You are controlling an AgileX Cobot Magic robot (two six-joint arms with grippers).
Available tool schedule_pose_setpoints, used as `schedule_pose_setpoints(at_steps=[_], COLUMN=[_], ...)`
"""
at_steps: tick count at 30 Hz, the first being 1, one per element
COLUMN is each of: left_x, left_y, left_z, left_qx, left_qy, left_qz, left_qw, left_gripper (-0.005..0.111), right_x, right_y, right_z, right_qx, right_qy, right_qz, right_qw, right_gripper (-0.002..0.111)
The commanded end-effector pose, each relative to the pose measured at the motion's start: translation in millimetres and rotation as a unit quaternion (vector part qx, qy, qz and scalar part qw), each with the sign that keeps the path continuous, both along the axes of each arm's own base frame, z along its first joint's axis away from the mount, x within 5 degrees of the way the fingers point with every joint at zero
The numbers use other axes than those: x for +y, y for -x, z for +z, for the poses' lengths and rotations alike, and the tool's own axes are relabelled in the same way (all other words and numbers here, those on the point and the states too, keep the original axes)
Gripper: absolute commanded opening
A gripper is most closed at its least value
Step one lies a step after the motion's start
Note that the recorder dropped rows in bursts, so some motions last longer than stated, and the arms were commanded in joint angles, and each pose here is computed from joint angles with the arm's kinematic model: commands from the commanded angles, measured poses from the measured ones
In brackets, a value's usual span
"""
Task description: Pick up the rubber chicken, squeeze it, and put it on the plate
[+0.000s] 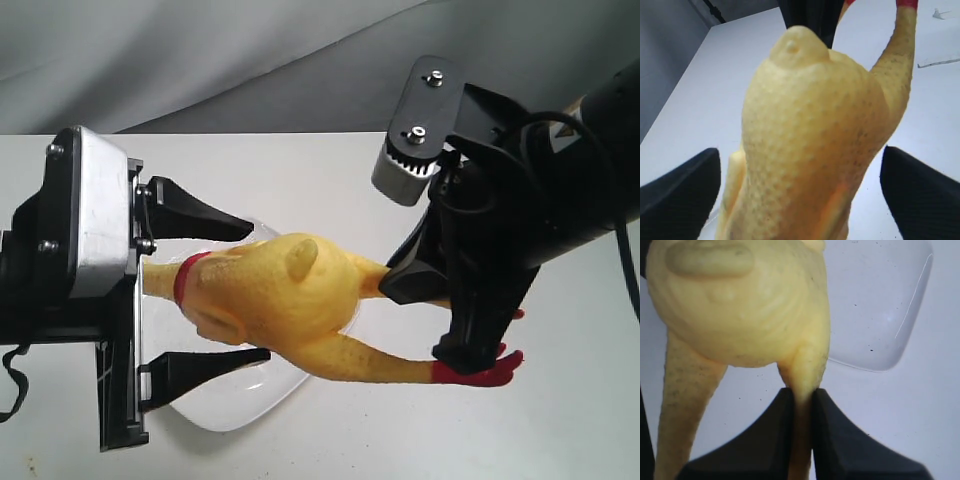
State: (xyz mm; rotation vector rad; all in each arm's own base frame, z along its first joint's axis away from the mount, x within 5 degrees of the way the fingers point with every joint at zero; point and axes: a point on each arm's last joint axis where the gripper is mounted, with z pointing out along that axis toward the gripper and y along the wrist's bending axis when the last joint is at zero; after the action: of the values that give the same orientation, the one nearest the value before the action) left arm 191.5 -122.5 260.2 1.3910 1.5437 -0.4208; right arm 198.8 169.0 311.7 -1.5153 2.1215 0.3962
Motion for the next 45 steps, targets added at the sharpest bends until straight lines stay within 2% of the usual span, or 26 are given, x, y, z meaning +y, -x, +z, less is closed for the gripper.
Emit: schedule_pose_setpoints(at_steps=[1,2,3,4,5,6,13,16,18,21,23,24,28,30,34,35,36,37,42,44,45], left_x=[-1.5,-1.4,-1.3,-1.7,-2.0,-2.2,-2.0,-2.0,-2.0,-2.0,-2.0,-2.3,-2.6,-2.5,-1.7,-1.6,-1.7,-1.7,-1.7,-1.7,-1.7], left_y=[1.5,1.5,1.6,2.6,2.9,3.3,3.0,3.0,3.0,3.0,2.3,1.5,1.0,1.2,2.5,2.9,3.0,3.0,3.0,3.0,3.0], left_z=[-0.8,-0.9,-1.2,-1.3,-1.2,-1.1,-1.2,-1.2,-1.2,-1.2,-0.7,0.7,1.7,1.2,-1.3,-2.0,-2.0,-2.0,-2.0,-2.0,-2.0], left_qx=[0.016,0.016,0.015,0.016,0.016,0.016,0.015,0.015,0.015,0.015,0.018,0.022,0.022,0.021,0.014,0.015,0.016,0.015,0.015,0.015,0.015], left_qy=[0.012,0.012,0.009,0.009,0.010,0.010,0.009,0.009,0.009,0.009,0.014,0.026,0.033,0.029,0.008,0.008,0.008,0.007,0.008,0.008,0.008], left_qz=[0.005,0.004,0.003,-0.003,-0.005,-0.008,-0.006,-0.006,-0.006,-0.006,0.000,0.008,0.011,0.009,-0.003,-0.003,-0.004,-0.005,-0.005,-0.005,-0.005], left_qw=[1.000,1.000,1.000,1.000,1.000,1.000,1.000,1.000,1.000,1.000,1.000,0.999,0.999,0.999,1.000,1.000,1.000,1.000,1.000,1.000,1.000], left_gripper=[0.070,0.054,0.046,0.024,0.015,0.000,0.002,0.011,0.027,0.065,0.082,0.085,0.078,0.066,0.027,0.014,0.005,0.001,0.001,0.007,0.020], right_x=[1.8,1.8,1.8,1.8,1.8,1.8,1.8,1.8,1.8,1.8,1.8,1.8,1.8,1.8,1.8,1.8,1.8,1.8,1.8,1.8,1.8], right_y=[0.9,0.9,0.9,0.9,0.9,0.9,0.9,0.9,0.9,0.9,0.9,0.9,0.9,0.9,0.9,0.9,0.9,0.9,0.9,0.9,0.9], right_z=[2.9,2.9,2.9,2.9,2.9,2.9,2.9,2.9,2.9,2.9,2.9,2.9,2.9,2.9,2.9,2.9,2.9,2.9,2.9,2.9,2.9], right_qx=[-0.003,-0.003,-0.003,-0.003,-0.003,-0.003,-0.003,-0.003,-0.003,-0.003,-0.003,-0.003,-0.003,-0.003,-0.003,-0.003,-0.003,-0.003,-0.003,-0.003,-0.003], right_qy=[-0.017,-0.017,-0.017,-0.017,-0.017,-0.017,-0.017,-0.017,-0.017,-0.017,-0.017,-0.017,-0.017,-0.017,-0.017,-0.017,-0.017,-0.017,-0.017,-0.017,-0.017], right_qz=[-0.003,-0.003,-0.003,-0.003,-0.003,-0.003,-0.003,-0.003,-0.003,-0.003,-0.003,-0.003,-0.003,-0.003,-0.003,-0.003,-0.003,-0.003,-0.003,-0.003,-0.003], right_qw=[1.000,1.000,1.000,1.000,1.000,1.000,1.000,1.000,1.000,1.000,1.000,1.000,1.000,1.000,1.000,1.000,1.000,1.000,1.000,1.000,1.000], right_gripper=[0.000,0.000,0.000,0.000,0.000,0.000,0.000,0.000,0.000,0.000,0.000,0.000,0.000,0.000,0.000,0.000,0.000,0.000,0.000,0.000,0.000])
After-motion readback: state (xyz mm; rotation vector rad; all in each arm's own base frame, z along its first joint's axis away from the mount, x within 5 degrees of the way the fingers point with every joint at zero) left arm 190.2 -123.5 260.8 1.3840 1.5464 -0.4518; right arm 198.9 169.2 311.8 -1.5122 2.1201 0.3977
